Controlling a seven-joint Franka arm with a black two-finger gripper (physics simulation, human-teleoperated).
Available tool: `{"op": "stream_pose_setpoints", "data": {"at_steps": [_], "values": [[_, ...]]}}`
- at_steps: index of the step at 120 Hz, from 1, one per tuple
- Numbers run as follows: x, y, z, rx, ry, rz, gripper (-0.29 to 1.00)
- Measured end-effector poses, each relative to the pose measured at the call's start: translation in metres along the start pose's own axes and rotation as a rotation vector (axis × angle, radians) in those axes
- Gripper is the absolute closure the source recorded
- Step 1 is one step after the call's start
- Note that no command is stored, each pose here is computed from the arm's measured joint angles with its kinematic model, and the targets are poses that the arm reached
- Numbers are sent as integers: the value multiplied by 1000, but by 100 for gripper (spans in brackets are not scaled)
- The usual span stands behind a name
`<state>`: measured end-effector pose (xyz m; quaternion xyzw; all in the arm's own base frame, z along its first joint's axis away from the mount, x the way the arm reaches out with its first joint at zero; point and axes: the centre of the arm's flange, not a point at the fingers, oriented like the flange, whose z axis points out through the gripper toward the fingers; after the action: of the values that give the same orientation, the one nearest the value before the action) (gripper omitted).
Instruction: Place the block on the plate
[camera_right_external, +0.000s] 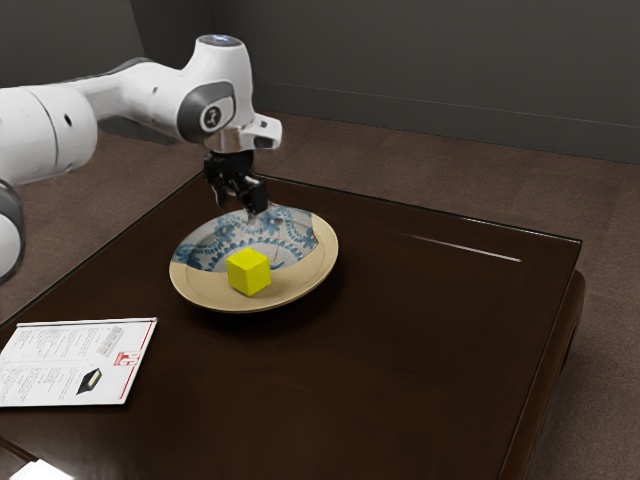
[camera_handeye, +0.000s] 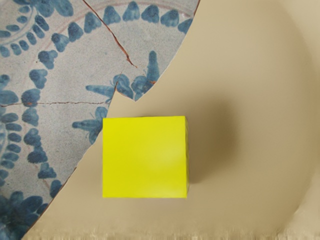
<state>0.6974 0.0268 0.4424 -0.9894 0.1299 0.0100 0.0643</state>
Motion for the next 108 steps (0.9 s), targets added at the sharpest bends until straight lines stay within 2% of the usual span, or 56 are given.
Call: {"op": "stream_pose_setpoints", "data": {"at_steps": [61, 81, 108], "values": [[-33, 15, -92, 11, 17, -32, 0], [-55, 9, -128, 21, 22, -75, 0], [-112, -32, -185, 41, 51, -205, 0]]}}
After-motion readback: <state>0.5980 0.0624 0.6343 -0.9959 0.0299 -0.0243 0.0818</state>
